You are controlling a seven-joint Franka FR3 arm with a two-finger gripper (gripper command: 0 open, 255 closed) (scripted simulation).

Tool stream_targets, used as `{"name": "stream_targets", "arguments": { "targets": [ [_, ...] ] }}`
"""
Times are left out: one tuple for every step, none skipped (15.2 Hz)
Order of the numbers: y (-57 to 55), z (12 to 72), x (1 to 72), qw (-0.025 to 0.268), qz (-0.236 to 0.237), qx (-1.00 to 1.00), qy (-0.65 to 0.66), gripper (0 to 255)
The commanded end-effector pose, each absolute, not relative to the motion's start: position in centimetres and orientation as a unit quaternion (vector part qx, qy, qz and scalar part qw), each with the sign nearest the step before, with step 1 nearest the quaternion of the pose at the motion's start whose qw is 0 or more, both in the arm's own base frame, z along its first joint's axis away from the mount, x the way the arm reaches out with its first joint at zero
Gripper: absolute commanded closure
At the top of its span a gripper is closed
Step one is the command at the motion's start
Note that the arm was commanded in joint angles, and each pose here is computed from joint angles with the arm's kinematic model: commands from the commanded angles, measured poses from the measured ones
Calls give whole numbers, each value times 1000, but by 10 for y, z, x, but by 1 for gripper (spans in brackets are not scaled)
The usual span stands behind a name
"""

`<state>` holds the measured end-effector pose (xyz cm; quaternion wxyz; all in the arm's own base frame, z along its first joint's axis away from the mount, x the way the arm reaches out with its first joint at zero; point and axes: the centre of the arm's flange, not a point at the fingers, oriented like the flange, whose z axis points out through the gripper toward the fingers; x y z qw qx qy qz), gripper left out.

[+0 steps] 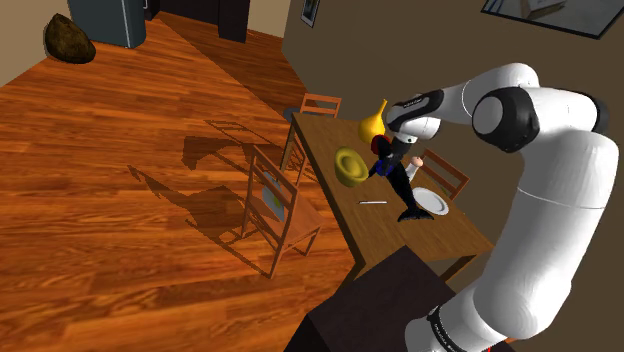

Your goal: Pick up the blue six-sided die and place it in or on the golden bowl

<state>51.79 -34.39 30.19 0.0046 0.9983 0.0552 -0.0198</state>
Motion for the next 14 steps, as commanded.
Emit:
{"name": "stream_targets", "arguments": {
  "targets": [
    [-346,302,544,4,-20,998,55,255],
    [-348,302,557,4,-20,998,55,255],
    [-350,302,570,4,-20,998,55,255],
    [-352,302,583,4,-20,998,55,255],
    [-354,303,596,4,-20,998,55,255],
    [-356,303,609,4,-20,998,55,255],
    [-357,303,622,4,-20,998,55,255],
    [-359,303,635,4,-20,998,55,255],
    [-361,303,649,4,-20,998,55,255],
    [-363,303,662,4,-20,998,55,255],
    [-365,303,675,4,-20,998,55,255],
    [-369,303,697,4,-20,998,55,255],
    [-369,298,697,4,-20,998,55,255],
    [-369,292,697,4,-20,998,55,255]
  ]
}}
